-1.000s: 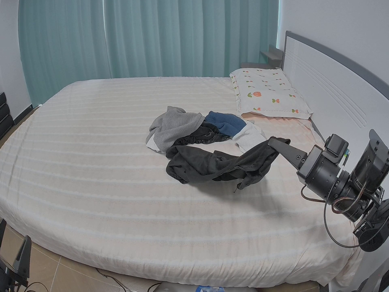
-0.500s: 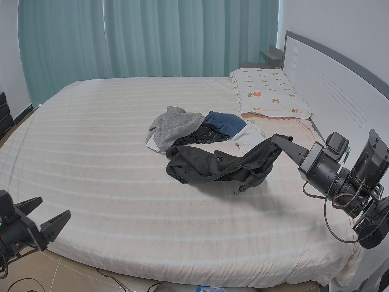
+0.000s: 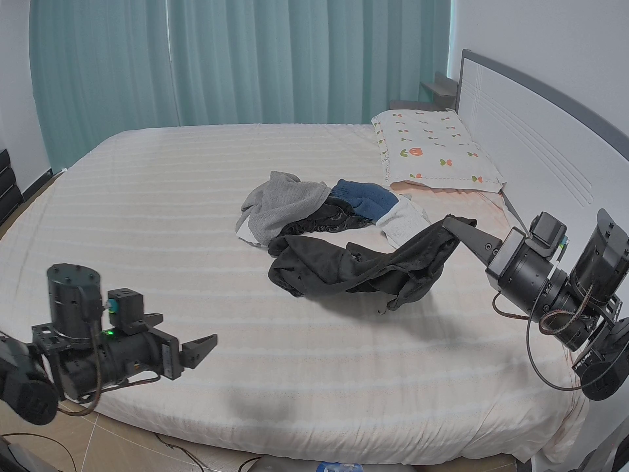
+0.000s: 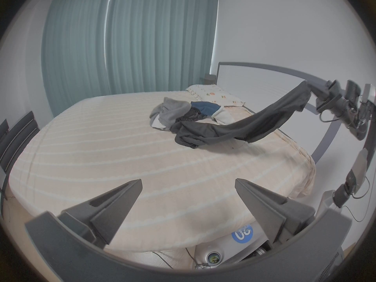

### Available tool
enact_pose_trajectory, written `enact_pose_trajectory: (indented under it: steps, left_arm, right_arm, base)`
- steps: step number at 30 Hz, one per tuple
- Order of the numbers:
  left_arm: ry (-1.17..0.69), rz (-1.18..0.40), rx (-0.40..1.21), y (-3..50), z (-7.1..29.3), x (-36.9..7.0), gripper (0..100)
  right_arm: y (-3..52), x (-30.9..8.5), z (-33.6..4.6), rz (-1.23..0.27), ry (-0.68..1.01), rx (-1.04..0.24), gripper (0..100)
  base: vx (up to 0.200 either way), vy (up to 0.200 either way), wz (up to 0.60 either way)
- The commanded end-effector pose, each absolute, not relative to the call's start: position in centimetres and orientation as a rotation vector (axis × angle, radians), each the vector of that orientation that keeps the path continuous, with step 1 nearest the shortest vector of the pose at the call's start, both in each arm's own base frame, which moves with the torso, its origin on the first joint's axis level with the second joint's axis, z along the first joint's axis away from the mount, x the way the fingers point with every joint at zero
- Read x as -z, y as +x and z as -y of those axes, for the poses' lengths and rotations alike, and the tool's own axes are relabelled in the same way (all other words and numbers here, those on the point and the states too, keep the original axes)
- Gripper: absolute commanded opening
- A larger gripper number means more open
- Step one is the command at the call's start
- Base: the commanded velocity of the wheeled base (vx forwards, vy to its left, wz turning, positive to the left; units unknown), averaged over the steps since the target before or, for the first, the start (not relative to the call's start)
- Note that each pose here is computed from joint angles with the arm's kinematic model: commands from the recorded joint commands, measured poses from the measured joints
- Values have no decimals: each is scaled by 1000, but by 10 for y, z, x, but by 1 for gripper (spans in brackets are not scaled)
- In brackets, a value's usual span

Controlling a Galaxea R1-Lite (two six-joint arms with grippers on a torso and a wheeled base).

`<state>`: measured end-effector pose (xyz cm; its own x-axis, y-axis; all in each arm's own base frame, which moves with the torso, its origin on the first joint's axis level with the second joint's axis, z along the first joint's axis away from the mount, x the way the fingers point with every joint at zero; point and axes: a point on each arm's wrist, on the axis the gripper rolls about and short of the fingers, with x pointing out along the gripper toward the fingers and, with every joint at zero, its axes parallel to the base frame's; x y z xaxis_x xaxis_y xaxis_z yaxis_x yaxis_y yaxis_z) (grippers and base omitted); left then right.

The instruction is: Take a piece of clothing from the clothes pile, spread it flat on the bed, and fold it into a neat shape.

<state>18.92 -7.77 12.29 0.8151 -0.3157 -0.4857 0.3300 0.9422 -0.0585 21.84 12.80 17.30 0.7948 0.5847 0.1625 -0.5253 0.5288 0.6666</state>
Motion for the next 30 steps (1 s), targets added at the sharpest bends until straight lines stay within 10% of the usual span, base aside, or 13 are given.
enact_pose_trajectory:
  steps: [1,30]
  left_arm:
    - [64,-616,367,229,128,-77,100]
    - [-93,-351,275,312,227,-16,100]
  right_arm:
    - [207,-188,-122,-28,772,-684,0]
    - [180,-219,-129,86,731,-816,0]
  base:
    - [0,0,0]
    - [0,0,0]
